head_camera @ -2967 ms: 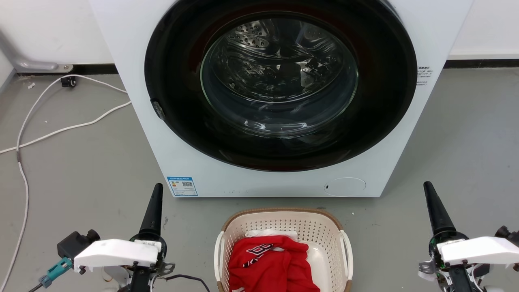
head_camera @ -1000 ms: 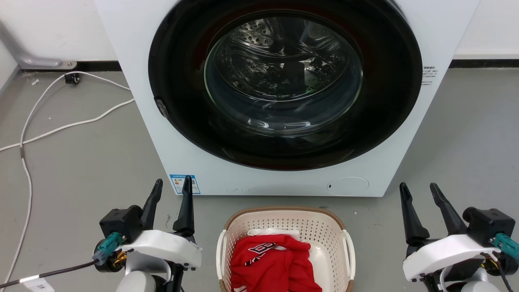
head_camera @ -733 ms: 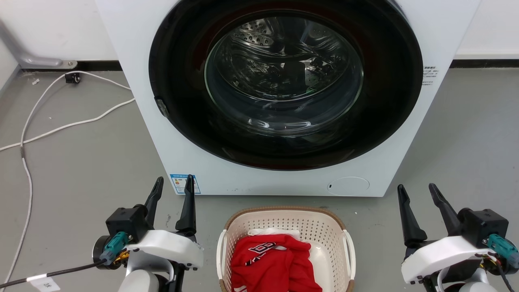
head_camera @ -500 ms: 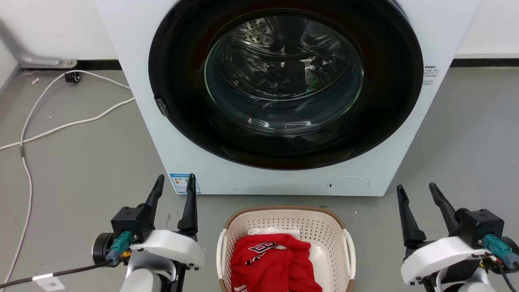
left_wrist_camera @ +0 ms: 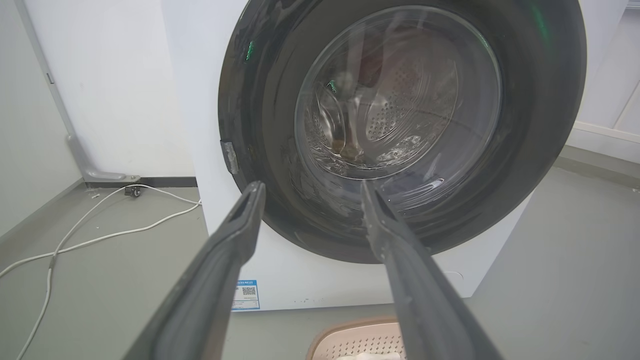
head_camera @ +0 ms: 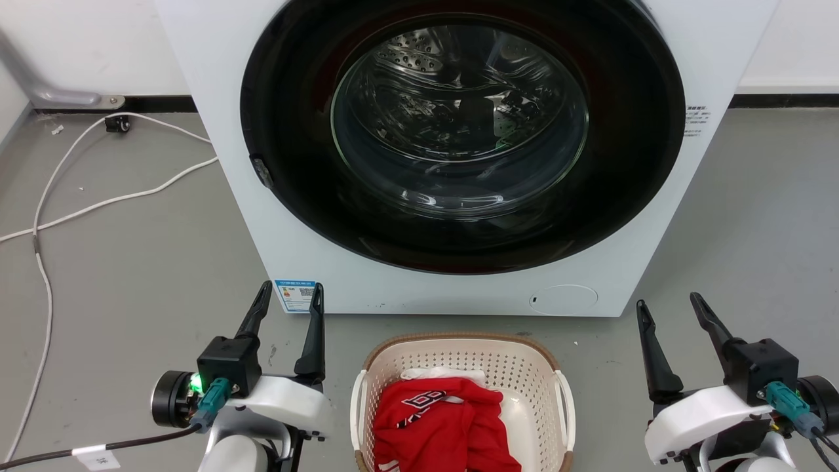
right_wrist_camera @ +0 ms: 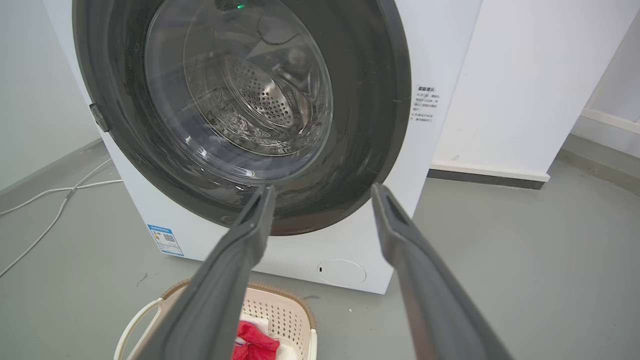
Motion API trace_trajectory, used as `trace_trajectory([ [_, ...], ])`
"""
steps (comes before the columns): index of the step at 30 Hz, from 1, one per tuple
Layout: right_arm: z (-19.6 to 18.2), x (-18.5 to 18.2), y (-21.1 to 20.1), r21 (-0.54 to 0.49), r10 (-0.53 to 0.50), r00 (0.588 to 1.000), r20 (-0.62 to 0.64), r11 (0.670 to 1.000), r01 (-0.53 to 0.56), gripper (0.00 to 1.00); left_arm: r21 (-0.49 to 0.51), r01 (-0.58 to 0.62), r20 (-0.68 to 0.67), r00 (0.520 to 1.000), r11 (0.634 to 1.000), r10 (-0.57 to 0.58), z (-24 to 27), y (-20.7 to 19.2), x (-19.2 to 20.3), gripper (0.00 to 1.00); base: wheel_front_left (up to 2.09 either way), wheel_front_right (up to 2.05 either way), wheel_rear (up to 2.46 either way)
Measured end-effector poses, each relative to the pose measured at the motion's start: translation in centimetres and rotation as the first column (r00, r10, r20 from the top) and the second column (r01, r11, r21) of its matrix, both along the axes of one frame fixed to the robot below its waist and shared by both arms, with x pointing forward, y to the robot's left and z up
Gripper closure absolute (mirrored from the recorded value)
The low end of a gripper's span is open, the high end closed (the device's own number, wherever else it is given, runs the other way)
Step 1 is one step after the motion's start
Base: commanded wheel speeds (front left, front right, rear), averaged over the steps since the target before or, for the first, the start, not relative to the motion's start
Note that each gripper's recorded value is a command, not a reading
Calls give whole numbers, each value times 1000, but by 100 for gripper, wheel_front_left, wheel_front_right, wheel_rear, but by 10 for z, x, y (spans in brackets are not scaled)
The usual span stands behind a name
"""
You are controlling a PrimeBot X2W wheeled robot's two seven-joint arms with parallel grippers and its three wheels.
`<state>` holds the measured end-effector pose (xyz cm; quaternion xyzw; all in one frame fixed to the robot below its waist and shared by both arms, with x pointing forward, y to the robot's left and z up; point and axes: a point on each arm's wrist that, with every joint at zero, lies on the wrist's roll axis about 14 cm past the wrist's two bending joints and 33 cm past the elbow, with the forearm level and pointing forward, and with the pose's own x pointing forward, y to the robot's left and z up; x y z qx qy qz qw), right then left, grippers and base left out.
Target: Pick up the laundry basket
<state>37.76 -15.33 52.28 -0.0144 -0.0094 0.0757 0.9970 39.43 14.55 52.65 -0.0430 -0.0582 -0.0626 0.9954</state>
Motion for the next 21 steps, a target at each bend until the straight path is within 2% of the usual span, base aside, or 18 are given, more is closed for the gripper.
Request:
trace_trajectory([
  [10,0,-1,2,-65,9,1000,12,998,-8,0,62,8,17,1000,998,-9,0,-3,-1,0,0,0,0],
  [21,0,-1,3,-58,10,1000,15,998,-9,0,58,3,13,1000,998,-4,-1,-2,0,0,0,0,0],
])
